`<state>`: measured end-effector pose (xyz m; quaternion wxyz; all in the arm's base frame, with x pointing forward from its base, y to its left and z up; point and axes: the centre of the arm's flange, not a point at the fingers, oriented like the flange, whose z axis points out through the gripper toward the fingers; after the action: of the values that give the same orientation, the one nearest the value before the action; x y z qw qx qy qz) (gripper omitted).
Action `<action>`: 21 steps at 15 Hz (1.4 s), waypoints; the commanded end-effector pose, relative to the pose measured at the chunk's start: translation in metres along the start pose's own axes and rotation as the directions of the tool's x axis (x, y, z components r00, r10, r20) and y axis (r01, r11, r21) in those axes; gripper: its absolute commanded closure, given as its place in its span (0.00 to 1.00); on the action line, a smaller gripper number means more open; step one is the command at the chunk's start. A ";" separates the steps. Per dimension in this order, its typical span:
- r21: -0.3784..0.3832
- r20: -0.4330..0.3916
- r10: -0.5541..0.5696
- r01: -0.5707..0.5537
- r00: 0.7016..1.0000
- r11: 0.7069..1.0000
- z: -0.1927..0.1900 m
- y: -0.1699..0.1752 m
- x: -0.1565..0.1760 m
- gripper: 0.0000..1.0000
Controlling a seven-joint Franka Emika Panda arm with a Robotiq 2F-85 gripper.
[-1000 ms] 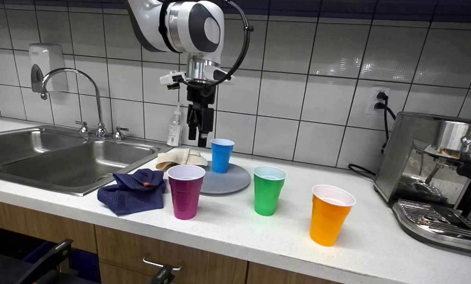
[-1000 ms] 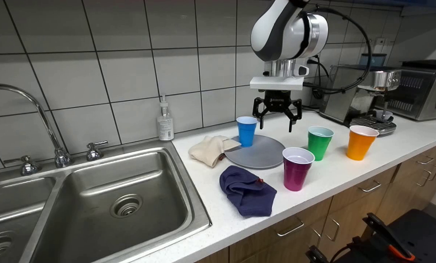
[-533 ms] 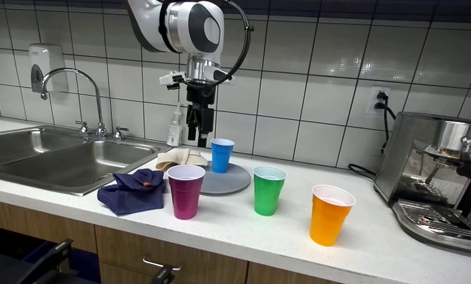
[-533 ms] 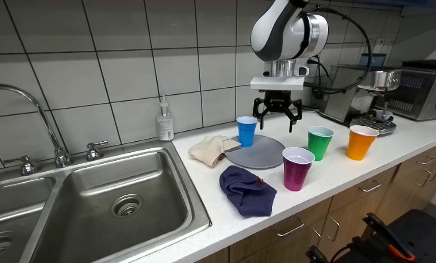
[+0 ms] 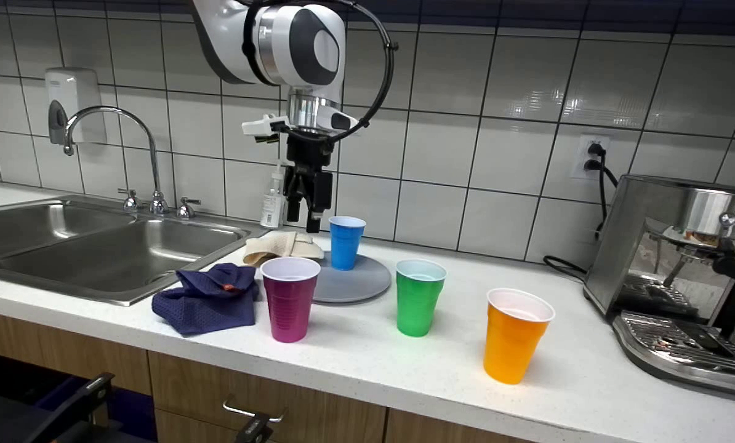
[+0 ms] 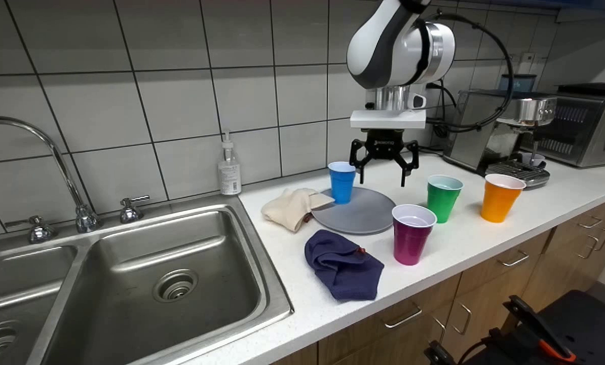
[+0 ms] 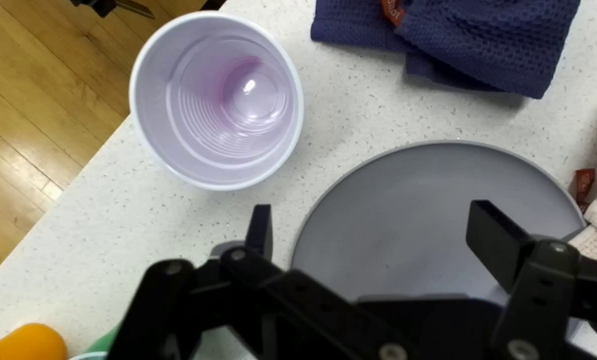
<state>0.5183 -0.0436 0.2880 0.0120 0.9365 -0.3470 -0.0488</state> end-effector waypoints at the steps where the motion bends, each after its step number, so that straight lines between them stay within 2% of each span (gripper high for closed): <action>1: 0.023 -0.019 -0.112 0.112 0.994 0.993 -0.004 0.015 -0.015 0.00; 6: 0.039 -0.030 -0.255 0.256 0.966 0.966 -0.003 0.020 -0.037 0.00; 10: 0.034 -0.026 -0.329 0.330 0.944 0.943 0.004 0.024 -0.056 0.00; 14: 0.026 -0.026 -0.369 0.369 0.929 0.929 0.017 0.025 -0.069 0.00; 21: 0.026 -0.085 -0.391 0.394 0.916 0.919 0.038 0.020 -0.077 0.00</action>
<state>0.4511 -0.0113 0.2612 -0.0040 0.9858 -0.1665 -0.0235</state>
